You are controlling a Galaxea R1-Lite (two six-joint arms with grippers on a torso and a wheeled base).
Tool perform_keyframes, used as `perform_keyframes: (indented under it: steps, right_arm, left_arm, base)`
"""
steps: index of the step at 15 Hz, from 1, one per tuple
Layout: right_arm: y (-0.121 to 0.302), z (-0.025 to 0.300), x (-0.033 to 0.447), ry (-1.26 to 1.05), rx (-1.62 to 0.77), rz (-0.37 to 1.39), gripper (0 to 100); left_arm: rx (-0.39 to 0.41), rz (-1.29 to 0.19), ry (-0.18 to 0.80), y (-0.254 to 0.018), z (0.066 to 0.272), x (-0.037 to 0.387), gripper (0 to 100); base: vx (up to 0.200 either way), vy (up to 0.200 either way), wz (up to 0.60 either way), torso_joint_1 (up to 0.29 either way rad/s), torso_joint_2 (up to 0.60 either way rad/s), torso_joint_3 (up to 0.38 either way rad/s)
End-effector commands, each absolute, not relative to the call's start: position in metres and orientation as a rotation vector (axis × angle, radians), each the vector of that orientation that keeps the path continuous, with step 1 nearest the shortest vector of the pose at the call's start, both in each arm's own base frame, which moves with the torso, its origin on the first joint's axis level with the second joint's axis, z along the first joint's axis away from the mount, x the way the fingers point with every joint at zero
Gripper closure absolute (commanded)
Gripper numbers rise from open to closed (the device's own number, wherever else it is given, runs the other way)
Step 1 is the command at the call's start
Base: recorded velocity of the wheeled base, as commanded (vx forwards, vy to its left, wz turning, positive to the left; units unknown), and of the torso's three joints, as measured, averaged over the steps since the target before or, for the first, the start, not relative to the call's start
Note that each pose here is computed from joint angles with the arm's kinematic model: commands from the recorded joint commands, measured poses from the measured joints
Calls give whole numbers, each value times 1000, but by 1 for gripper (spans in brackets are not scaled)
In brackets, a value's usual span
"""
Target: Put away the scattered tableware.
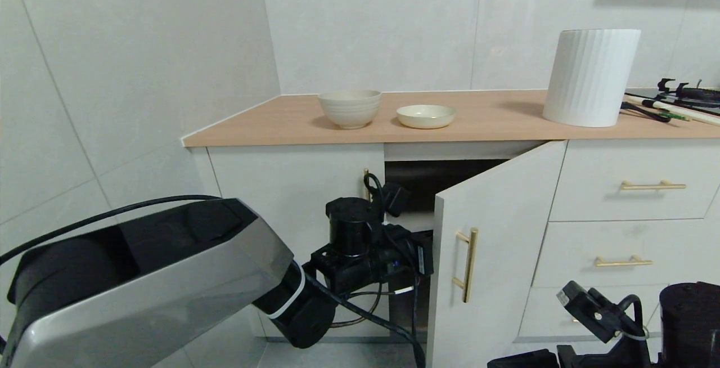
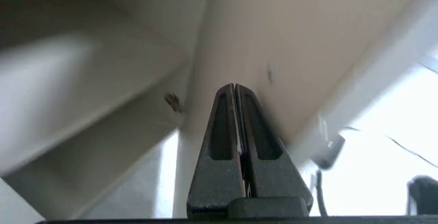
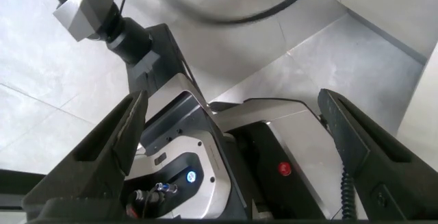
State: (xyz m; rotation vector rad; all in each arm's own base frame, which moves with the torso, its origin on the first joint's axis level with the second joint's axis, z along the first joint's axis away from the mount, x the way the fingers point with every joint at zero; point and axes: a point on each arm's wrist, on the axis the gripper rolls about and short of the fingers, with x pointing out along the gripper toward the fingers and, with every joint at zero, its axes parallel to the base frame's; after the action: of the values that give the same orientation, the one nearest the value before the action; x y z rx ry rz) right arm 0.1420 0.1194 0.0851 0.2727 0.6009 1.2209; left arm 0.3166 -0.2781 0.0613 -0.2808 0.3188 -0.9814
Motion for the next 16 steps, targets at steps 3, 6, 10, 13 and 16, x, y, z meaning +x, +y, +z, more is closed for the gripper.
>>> perform_keyframes:
  steps: [3, 6, 10, 13, 16]
  right_arm:
    - [120, 84, 142, 605, 273, 1224, 0]
    - [120, 84, 142, 606, 272, 1226, 0]
    - [120, 84, 141, 609, 272, 1225, 0]
    - [120, 84, 141, 606, 272, 1227, 0]
    - [118, 91, 133, 577, 268, 1253, 0]
  left_arm:
    - [-281, -985, 318, -284, 59, 321, 100]
    - [-280, -985, 320, -286, 61, 324, 100]
    - [-283, -985, 305, -295, 62, 335, 100]
    - [-279, -984, 326, -299, 58, 338, 100]
    - [-274, -1056, 296, -318, 77, 314, 100]
  base:
    - [0, 0, 0, 0, 0, 0]
    - [-200, 0, 0, 6, -1, 2]
    - [0, 0, 0, 0, 0, 0]
    - [0, 0, 0, 0, 0, 0]
    - [0, 0, 0, 0, 0, 0]
